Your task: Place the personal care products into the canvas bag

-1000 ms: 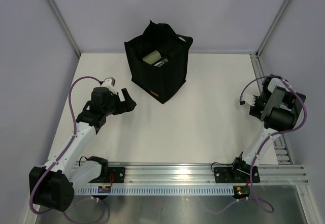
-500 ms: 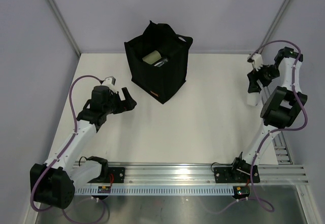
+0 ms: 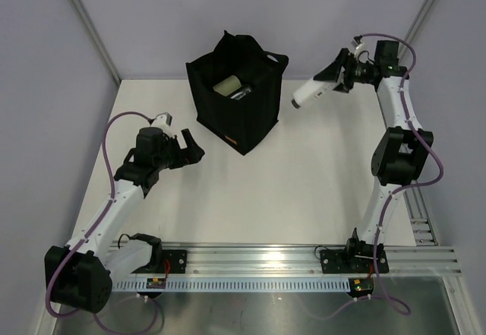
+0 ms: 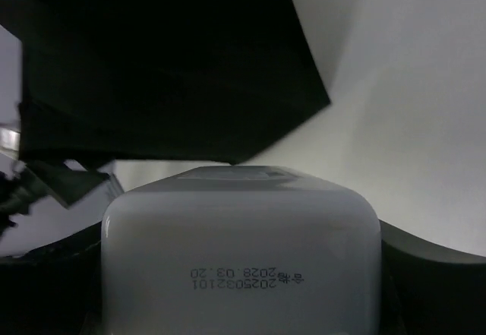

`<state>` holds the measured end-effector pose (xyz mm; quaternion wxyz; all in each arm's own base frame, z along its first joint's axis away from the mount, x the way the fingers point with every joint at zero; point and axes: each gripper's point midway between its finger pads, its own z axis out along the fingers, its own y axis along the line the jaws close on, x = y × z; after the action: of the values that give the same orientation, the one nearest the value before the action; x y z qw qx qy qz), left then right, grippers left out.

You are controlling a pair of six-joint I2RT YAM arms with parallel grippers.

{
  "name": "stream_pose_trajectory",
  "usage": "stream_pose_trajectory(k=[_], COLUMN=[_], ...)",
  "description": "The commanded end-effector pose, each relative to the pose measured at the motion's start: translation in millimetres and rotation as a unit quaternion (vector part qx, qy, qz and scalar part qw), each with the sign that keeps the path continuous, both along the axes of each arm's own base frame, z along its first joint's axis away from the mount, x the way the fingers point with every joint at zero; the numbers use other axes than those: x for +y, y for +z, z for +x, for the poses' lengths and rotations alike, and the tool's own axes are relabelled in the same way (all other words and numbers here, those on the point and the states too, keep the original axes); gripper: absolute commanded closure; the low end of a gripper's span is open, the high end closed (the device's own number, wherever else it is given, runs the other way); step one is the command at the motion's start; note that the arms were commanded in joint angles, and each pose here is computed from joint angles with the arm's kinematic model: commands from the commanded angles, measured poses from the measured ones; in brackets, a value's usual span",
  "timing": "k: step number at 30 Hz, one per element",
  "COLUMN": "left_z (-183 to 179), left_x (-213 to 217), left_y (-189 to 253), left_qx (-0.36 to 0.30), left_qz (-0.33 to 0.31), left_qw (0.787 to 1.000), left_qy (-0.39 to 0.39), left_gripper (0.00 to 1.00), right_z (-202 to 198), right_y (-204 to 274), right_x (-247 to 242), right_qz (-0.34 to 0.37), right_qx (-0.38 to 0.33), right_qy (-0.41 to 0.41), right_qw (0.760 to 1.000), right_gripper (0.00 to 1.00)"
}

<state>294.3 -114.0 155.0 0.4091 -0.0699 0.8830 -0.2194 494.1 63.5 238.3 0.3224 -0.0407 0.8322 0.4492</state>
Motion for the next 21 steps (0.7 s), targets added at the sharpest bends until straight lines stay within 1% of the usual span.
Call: stream_pose_trajectory(k=[1, 3, 4, 5, 6, 8, 10, 11, 12, 14, 15, 16, 17, 18, 19, 20, 21], left_z=[11.4, 8.6, 7.9, 6.4, 4.5, 2.5, -0.4, -1.1, -1.5, -2.4, -2.1, -1.6, -0.9, -0.4, -0.2, 0.0, 0.3], left_x=[-1.1, 0.9, 2.0, 3.0, 4.0, 5.6, 8.3, 8.7, 9.8, 10.3, 9.8, 9.7, 9.3, 9.0, 9.0, 9.3, 11.0], left_y=[41.2, 45.7, 46.7, 45.3, 49.1, 50.1, 52.2, 51.7, 52.7, 53.0, 54.1, 54.7, 54.4, 57.8, 59.3, 60.2, 61.2], left_qx=[-0.061, -0.069, -0.071, -0.071, -0.077, -0.078, -0.080, -0.079, -0.079, -0.079, -0.079, -0.080, -0.079, -0.082, -0.082, -0.081, -0.083], left_qz=[-0.019, -0.021, -0.023, -0.024, -0.027, -0.028, -0.026, -0.026, -0.025, -0.025, -0.027, -0.027, -0.027, -0.027, -0.027, -0.025, -0.022], left_qw=[0.998, 0.997, 0.997, 0.997, 0.996, 0.996, 0.996, 0.996, 0.996, 0.996, 0.996, 0.996, 0.996, 0.996, 0.996, 0.996, 0.996], left_qy=[0.005, 0.011, 0.016, 0.020, 0.023, 0.028, 0.034, 0.035, 0.038, 0.039, 0.039, 0.039, 0.038, 0.037, 0.037, 0.037, 0.039], left_gripper=[0.01, 0.01, 0.01, 0.01, 0.01, 0.01, 0.01, 0.01, 0.01, 0.01, 0.01, 0.01, 0.01, 0.01, 0.01, 0.01, 0.01], right_z=[-9.9, -0.2, -2.1, -3.7, -7.6, -22.4, -37.1, -41.6, -48.9, -36.5, -38.5, -20.8, -16.0, -18.0, -8.8, -4.5, -5.2], right_y=[179.8, 192.6, 201.2, 215.8, 226.9, 242.1, 267.3, 273.3, 291.8, 292.2, 304.6, 287.9, 284.1, 289.2, 268.3, 255.9, 253.1], right_x=[65.8, 79.0, 91.8, 97.7, 104.3, 129.1, 140.7, 148.9, 151.2, 161.3, 164.3, 177.7, 185.9, 193.1, 202.4, 221.7, 230.0], right_qz=[0.178, 0.211, 0.228, 0.263, 0.278, 0.285, 0.289, 0.294, 0.296, 0.296, 0.291, 0.278, 0.270, 0.257, 0.220, 0.206, 0.189], right_qx=[-0.096, -0.088, -0.083, -0.076, -0.081, -0.089, -0.129, -0.132, -0.160, -0.167, -0.188, -0.179, -0.186, -0.209, -0.215, -0.220, -0.239], right_qy=[0.047, 0.050, 0.058, 0.064, 0.071, 0.101, 0.126, 0.137, 0.140, 0.121, 0.117, 0.097, 0.091, 0.091, 0.085, 0.085, 0.087], right_qw=[0.978, 0.972, 0.968, 0.960, 0.955, 0.949, 0.940, 0.937, 0.931, 0.933, 0.931, 0.939, 0.940, 0.939, 0.948, 0.950, 0.949], right_gripper=[1.00, 1.00, 1.00, 1.00, 1.00, 1.00, 1.00, 1.00, 1.00, 1.00, 1.00, 1.00, 1.00, 1.00, 1.00, 1.00, 1.00])
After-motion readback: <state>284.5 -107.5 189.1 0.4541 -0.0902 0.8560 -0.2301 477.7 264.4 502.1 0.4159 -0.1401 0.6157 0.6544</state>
